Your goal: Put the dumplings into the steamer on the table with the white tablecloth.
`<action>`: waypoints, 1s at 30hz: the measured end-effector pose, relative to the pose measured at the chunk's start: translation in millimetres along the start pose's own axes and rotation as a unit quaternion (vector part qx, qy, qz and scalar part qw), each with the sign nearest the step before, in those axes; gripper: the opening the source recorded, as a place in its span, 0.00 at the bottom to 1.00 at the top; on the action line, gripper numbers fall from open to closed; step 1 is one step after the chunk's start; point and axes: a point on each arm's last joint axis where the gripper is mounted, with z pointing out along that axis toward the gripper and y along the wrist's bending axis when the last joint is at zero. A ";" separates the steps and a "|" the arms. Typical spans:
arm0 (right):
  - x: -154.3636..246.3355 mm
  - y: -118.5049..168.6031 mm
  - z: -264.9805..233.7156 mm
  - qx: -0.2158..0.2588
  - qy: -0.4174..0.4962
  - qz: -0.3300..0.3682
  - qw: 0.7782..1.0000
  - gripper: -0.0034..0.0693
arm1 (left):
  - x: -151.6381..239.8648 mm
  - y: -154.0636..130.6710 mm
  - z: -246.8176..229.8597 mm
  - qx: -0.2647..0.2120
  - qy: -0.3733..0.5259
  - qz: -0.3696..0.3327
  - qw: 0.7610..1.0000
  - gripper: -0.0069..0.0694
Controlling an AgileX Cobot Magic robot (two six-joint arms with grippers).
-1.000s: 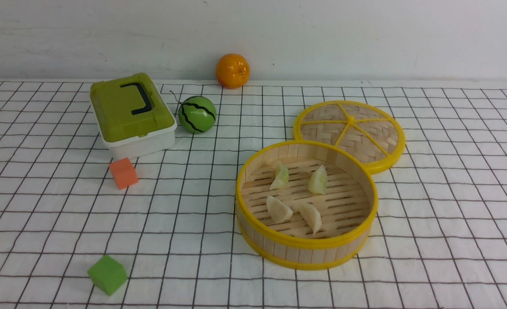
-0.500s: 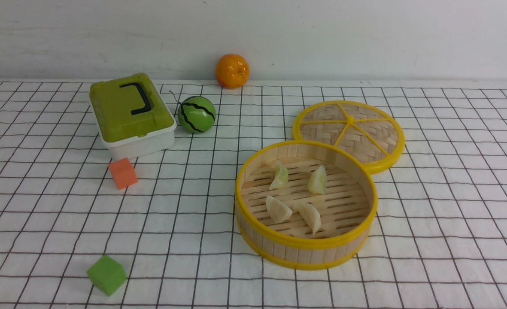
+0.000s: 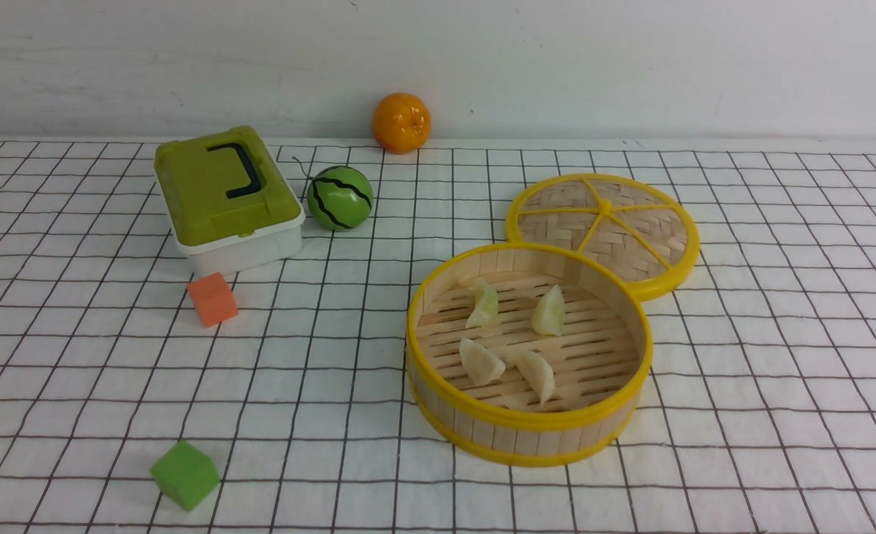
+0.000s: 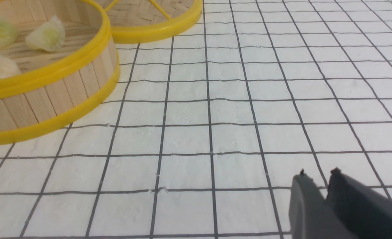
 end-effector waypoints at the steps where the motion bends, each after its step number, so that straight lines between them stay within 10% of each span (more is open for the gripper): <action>1: 0.0 0.0 0.0 0.000 0.000 0.000 1.000 0.19 | 0.0 0.0 0.0 0.000 0.000 0.000 1.000 0.07; 30: 0.0 0.0 0.0 0.000 0.000 0.000 1.000 0.24 | 0.0 0.0 0.0 0.000 0.000 0.000 1.000 0.07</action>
